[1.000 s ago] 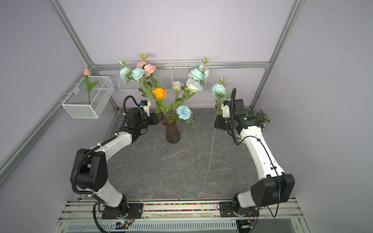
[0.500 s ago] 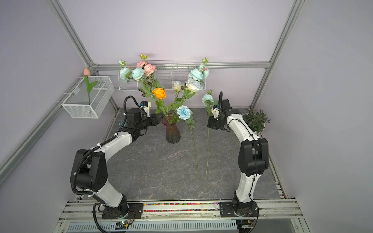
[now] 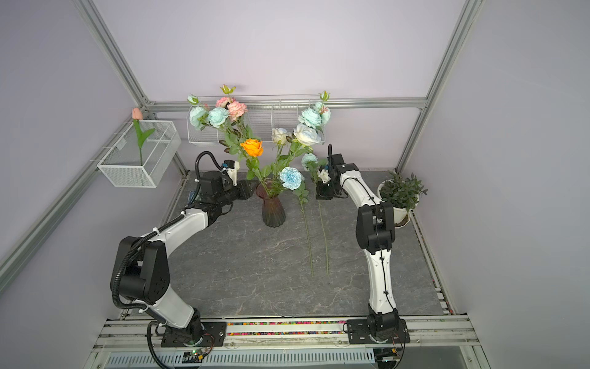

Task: Pick out blue flowers from the vase
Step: Place the flower at the center of the board.

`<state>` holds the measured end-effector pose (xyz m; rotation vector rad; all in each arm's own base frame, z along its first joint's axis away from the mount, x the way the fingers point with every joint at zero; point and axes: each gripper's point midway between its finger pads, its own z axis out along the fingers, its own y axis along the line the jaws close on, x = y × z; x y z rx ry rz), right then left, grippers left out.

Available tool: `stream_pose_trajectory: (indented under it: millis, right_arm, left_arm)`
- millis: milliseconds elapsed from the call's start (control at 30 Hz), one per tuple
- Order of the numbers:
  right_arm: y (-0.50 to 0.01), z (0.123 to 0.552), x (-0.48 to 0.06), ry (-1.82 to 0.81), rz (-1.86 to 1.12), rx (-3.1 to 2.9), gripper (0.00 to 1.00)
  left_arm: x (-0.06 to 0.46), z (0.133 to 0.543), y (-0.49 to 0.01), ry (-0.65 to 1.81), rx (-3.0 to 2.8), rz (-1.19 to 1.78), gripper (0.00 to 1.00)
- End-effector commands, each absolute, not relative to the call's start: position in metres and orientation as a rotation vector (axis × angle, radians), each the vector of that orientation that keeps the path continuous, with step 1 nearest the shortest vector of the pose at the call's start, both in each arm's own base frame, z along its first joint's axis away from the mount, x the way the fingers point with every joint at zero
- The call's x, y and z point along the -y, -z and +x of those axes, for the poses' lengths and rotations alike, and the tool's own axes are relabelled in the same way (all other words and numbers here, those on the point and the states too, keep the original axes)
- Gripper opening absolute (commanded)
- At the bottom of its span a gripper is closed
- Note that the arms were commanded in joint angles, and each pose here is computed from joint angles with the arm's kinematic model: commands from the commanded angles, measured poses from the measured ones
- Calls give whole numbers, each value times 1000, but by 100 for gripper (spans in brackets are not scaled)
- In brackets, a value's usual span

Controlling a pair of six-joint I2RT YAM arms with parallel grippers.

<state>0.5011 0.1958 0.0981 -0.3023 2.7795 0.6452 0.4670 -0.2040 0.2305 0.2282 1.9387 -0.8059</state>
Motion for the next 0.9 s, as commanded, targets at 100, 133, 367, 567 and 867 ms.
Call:
stream_pose_trajectory:
  millis: [100,133,367,567,867]
  right_arm:
    - [-80,519,-188,-537,-311,-2818,7]
    - [-77,524,-187,-539,-298,-2815,7]
    - [-62,534,-198,-569,-283,-2831,7]
    - [-49,537,-203,-548,-269,-2839,8]
    - [-42,542,-202,-507,-265,-2831,21]
  left_arm:
    - [209,464,-231,825,-1948,253,46]
    - [209,463,-231,826,-1947,255,46]
    - [210,462,-230,832,-1950,257,46]
    - [211,463,-230,839,-1948,259,46]
    - [211,462,-231,844,-1949,257,45]
